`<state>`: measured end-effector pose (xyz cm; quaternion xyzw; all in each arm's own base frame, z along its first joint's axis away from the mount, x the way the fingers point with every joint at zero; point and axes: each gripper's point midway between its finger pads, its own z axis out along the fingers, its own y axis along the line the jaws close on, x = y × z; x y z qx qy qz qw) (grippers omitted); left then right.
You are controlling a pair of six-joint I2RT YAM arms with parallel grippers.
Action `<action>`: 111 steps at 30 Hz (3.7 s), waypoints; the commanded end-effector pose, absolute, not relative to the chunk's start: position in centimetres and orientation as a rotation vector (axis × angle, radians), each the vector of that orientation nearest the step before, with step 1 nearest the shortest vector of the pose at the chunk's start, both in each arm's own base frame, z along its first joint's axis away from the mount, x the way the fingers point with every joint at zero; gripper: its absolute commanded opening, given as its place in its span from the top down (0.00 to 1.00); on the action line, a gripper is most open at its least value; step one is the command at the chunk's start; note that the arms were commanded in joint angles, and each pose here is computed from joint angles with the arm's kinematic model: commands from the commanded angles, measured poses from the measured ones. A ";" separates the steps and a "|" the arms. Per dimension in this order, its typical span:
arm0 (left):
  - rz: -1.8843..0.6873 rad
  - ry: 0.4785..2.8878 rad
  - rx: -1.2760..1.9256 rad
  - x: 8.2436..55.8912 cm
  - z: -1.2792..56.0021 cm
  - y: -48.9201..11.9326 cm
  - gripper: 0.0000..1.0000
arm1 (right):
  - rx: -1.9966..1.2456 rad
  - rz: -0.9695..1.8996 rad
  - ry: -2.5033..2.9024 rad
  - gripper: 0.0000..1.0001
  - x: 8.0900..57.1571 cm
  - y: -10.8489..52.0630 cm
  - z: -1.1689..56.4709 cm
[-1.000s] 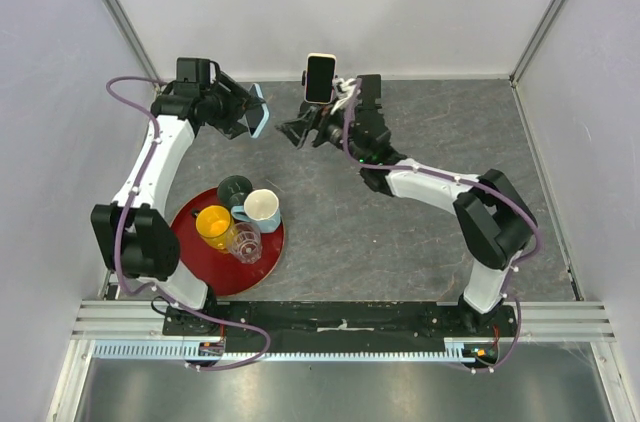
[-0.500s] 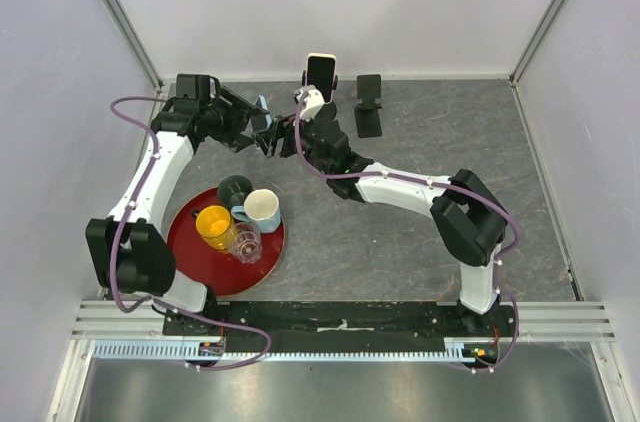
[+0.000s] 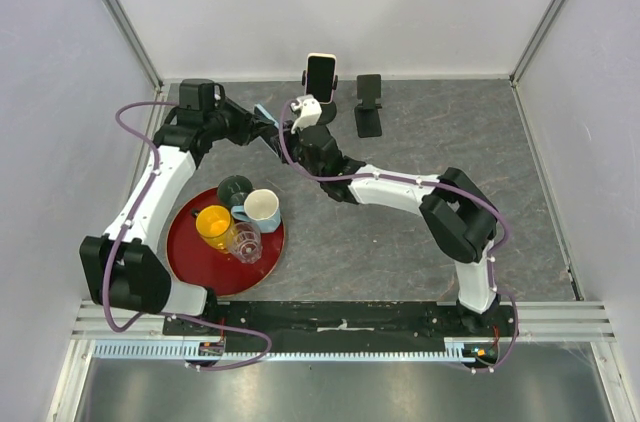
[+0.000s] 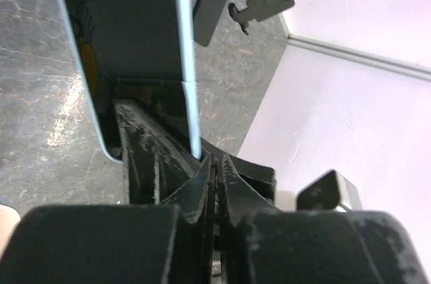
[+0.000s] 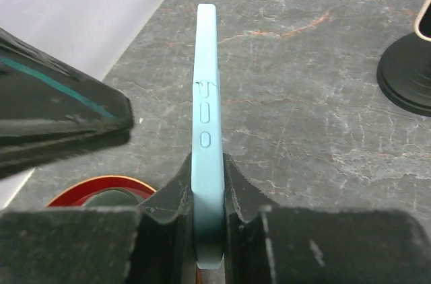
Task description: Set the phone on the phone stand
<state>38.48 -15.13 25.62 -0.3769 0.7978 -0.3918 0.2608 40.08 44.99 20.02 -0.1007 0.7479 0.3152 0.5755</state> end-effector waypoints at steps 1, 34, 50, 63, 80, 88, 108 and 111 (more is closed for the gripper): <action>-1.156 2.111 -0.891 37.9 28.5 -16.1 0.89 | -0.195 0.751 1.582 1.00 40.1 43.8 25.3; -0.972 1.967 0.210 32.9 36.9 -18.4 0.24 | -0.941 1.019 1.474 1.00 39.2 29.7 26.0; -1.189 1.969 0.688 33.9 30.5 -26.8 0.25 | -1.000 1.194 1.534 1.00 38.2 24.0 24.9; -1.131 1.974 0.727 34.5 29.1 -26.5 0.25 | -1.265 1.171 1.658 1.00 34.9 26.6 22.2; -1.403 2.019 0.986 29.3 25.5 -30.1 0.27 | -1.408 1.260 1.536 1.00 30.6 27.7 25.3; -1.370 2.048 1.045 28.5 23.8 -31.0 0.35 | -1.439 1.269 1.486 1.00 29.4 28.0 26.3; -1.335 1.992 1.110 26.6 24.5 -30.5 0.66 | -1.466 1.262 1.365 1.00 27.9 27.3 28.7; -1.358 1.972 1.119 26.4 25.1 -30.6 0.88 | -1.459 1.263 1.360 1.00 28.2 27.2 28.9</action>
